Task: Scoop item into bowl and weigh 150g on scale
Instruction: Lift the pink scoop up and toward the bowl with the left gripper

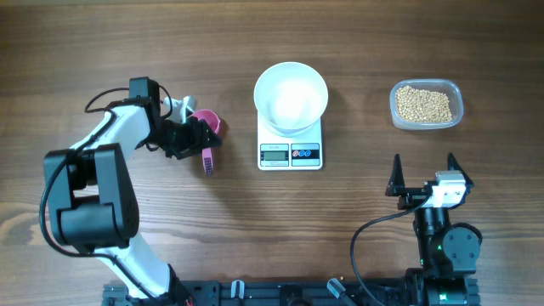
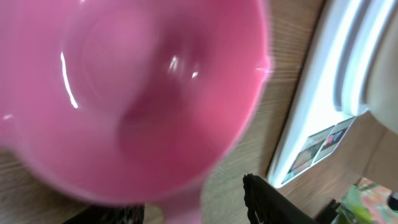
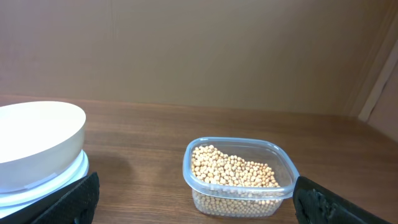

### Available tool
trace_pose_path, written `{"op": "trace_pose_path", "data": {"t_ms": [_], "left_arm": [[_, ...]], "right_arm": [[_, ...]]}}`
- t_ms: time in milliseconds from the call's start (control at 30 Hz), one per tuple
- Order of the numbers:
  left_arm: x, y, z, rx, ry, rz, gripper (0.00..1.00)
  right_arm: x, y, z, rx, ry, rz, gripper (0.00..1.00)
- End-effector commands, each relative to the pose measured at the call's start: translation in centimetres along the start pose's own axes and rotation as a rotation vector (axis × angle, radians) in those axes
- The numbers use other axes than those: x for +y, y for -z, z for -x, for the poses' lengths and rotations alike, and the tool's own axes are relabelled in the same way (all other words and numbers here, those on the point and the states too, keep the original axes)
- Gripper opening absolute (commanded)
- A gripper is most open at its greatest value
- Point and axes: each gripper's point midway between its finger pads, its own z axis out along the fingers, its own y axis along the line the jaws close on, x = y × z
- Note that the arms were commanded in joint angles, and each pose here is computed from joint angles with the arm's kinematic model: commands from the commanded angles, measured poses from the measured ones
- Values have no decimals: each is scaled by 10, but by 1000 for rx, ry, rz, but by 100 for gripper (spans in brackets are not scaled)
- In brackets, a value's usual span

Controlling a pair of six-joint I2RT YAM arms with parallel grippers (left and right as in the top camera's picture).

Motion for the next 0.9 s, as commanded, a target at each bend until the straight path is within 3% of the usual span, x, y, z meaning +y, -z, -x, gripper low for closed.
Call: {"op": "trace_pose_path", "data": {"t_ms": [0, 233, 367, 567, 667, 767, 867], "left_arm": [[2, -16, -6, 45, 46, -43, 52], [1, -15, -5, 40, 42, -49, 31], [2, -15, -5, 41, 45, -50, 6], [-12, -5, -3, 30, 114, -90, 4], [-62, 34, 11, -26, 68, -298, 4], [-130, 98, 21, -101, -39, -625, 4], [-168, 142, 25, -129, -59, -764, 4]], "right_arm": [[-1, 0, 2, -9, 6, -9, 100], [-1, 0, 2, -9, 5, -9, 100], [-1, 0, 2, -9, 5, -9, 100], [-1, 0, 2, -9, 5, -9, 100], [-1, 0, 2, -9, 6, -9, 100], [-1, 0, 2, -9, 6, -9, 100], [-1, 0, 2, -9, 5, -9, 100]]}}
